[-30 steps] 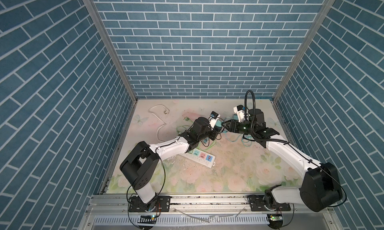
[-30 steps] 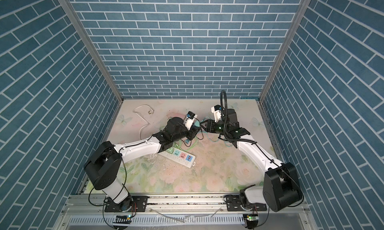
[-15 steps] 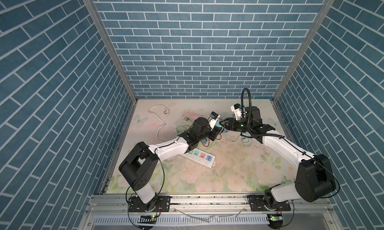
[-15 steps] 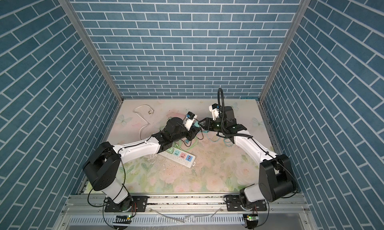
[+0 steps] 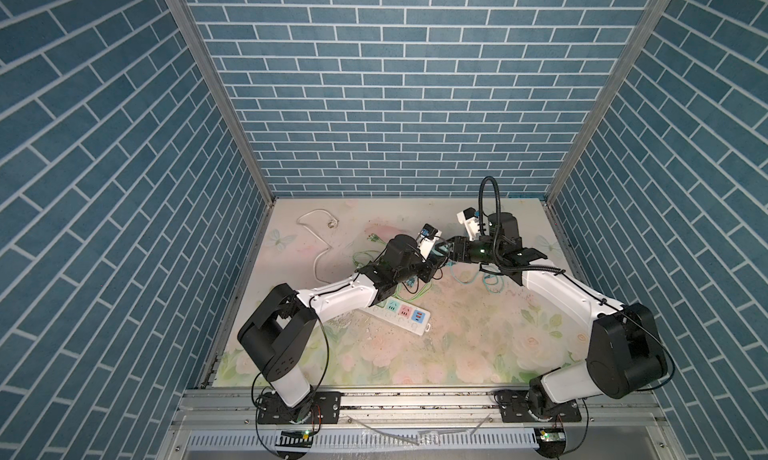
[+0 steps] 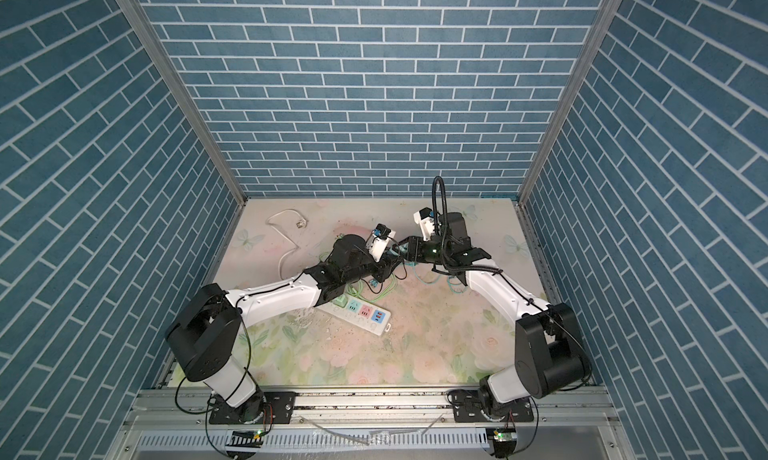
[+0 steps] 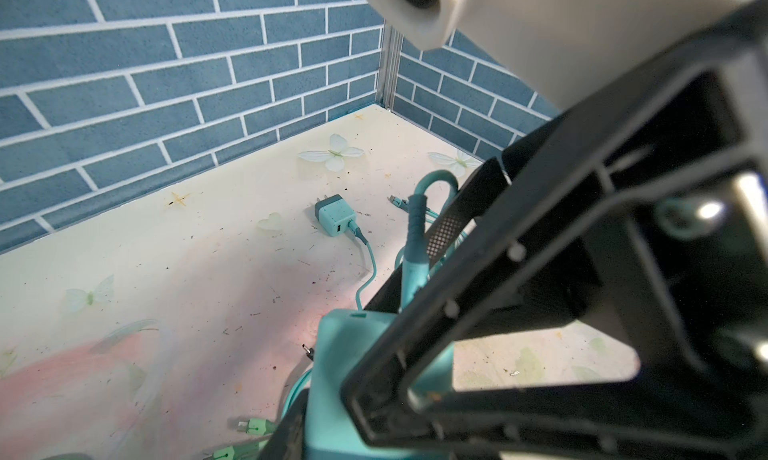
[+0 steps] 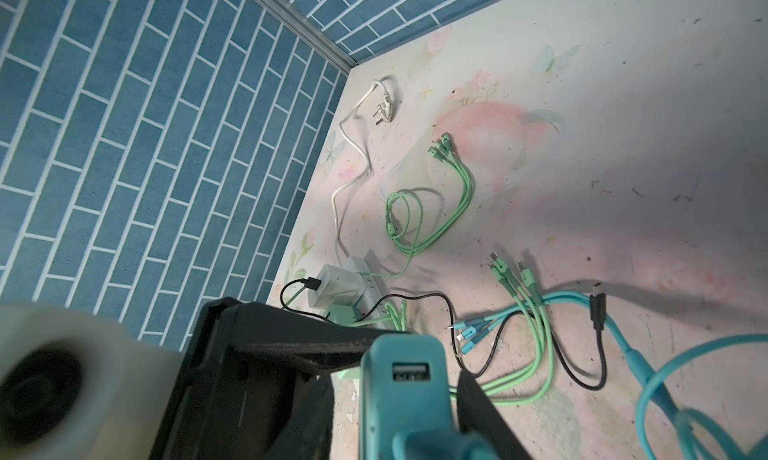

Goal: Insert the plug
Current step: 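Grasp the teal charger with the right gripper while the left gripper holds it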

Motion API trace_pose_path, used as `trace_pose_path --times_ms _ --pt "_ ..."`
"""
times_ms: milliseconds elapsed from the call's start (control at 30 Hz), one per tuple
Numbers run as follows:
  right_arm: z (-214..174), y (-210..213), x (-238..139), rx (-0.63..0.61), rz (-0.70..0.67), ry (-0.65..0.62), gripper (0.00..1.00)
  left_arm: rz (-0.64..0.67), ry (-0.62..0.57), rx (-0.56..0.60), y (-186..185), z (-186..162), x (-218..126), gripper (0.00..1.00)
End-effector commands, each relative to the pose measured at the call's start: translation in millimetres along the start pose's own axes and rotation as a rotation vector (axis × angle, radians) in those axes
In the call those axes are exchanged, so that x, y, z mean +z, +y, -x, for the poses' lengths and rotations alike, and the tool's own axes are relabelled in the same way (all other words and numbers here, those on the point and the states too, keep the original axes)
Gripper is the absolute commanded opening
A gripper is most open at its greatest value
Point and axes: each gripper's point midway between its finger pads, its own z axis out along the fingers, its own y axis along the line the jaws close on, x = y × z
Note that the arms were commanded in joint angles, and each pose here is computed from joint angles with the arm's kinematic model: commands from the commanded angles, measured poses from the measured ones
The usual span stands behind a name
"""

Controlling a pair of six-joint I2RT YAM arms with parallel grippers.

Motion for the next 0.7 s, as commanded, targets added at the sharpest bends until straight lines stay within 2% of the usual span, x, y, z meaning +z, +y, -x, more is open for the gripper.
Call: trace_pose_path --times_ms 0,667 --pt "15.1 19.3 -0.5 -0.039 0.063 -0.022 0.48 -0.013 -0.063 0.022 -4.0 22.6 -8.4 0.25" --pt "1.2 18.4 3.2 -0.032 0.096 0.021 0.40 -0.015 -0.063 0.027 -4.3 25.1 -6.2 0.24"
